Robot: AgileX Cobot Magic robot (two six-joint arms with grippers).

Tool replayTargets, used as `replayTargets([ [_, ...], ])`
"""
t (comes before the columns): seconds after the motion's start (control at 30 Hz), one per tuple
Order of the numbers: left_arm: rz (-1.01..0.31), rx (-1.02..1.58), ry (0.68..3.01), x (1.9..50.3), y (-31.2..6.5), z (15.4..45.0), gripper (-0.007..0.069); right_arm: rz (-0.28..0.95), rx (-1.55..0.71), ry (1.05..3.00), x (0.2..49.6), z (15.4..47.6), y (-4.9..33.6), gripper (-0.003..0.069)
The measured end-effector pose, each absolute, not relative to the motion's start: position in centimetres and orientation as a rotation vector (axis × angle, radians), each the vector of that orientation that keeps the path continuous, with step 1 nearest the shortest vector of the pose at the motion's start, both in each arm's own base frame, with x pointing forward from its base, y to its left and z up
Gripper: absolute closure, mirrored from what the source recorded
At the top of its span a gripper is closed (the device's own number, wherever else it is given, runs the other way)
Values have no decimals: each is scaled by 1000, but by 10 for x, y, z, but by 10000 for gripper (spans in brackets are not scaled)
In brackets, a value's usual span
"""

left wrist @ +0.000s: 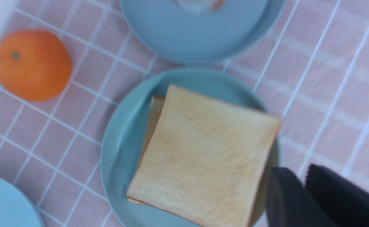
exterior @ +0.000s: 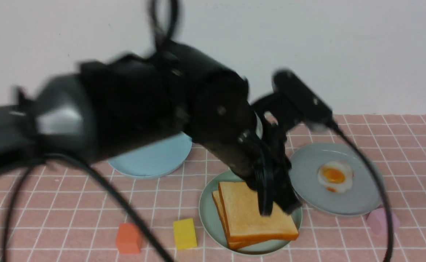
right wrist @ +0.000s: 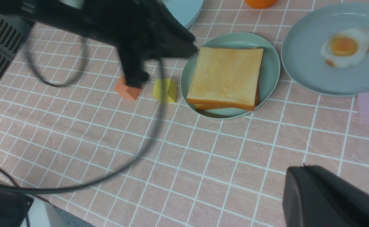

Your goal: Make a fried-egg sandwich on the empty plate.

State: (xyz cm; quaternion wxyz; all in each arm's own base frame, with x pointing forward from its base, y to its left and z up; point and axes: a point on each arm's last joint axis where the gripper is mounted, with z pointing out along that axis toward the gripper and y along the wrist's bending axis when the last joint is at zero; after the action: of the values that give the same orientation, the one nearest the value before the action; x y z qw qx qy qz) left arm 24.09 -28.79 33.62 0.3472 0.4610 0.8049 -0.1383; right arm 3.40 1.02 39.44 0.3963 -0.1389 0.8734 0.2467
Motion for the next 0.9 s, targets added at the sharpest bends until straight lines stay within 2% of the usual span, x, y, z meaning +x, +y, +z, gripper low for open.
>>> replayTargets([
  [0.03, -400, 1152, 2072, 234, -281, 352, 598, 625, -353, 2213, 34, 394, 10, 627],
  [0.07, -406, 1146, 2068, 232, -280, 354, 614, 625, -353, 2213, 34, 394, 10, 627],
  [0.1, -451, 1100, 2023, 220, -266, 376, 613, 625, -353, 2213, 34, 394, 10, 628],
  [0.17, -505, 1044, 1960, 202, -246, 398, 613, 625, -353, 2213, 34, 394, 10, 628],
  [0.27, -601, 939, 1855, 163, -203, 415, 613, 623, -365, 2210, 34, 394, 10, 628],
  [0.37, -653, 868, 1780, 128, -161, 403, 613, 608, -395, 2203, 34, 394, 10, 628],
  [0.4, -658, 858, 1767, 126, -159, 402, 613, 605, -401, 2201, 34, 394, 10, 628],
  [0.5, -755, 727, 1669, 92, -118, 365, 613, 566, -441, 2197, 35, 390, 11, 628],
  [0.53, -757, 721, 1660, 92, -118, 366, 613, 564, -443, 2197, 35, 390, 11, 628],
  [0.67, -835, 588, 1581, 69, -86, 323, 613, 530, -464, 2189, 38, 385, 13, 638],
  [0.77, -854, 542, 1522, 57, -70, 304, 613, 530, -468, 2167, 40, 383, 16, 658],
  [0.9, -887, 508, 1487, 48, -59, 293, 613, 559, -474, 2153, 40, 382, 19, 662],
])
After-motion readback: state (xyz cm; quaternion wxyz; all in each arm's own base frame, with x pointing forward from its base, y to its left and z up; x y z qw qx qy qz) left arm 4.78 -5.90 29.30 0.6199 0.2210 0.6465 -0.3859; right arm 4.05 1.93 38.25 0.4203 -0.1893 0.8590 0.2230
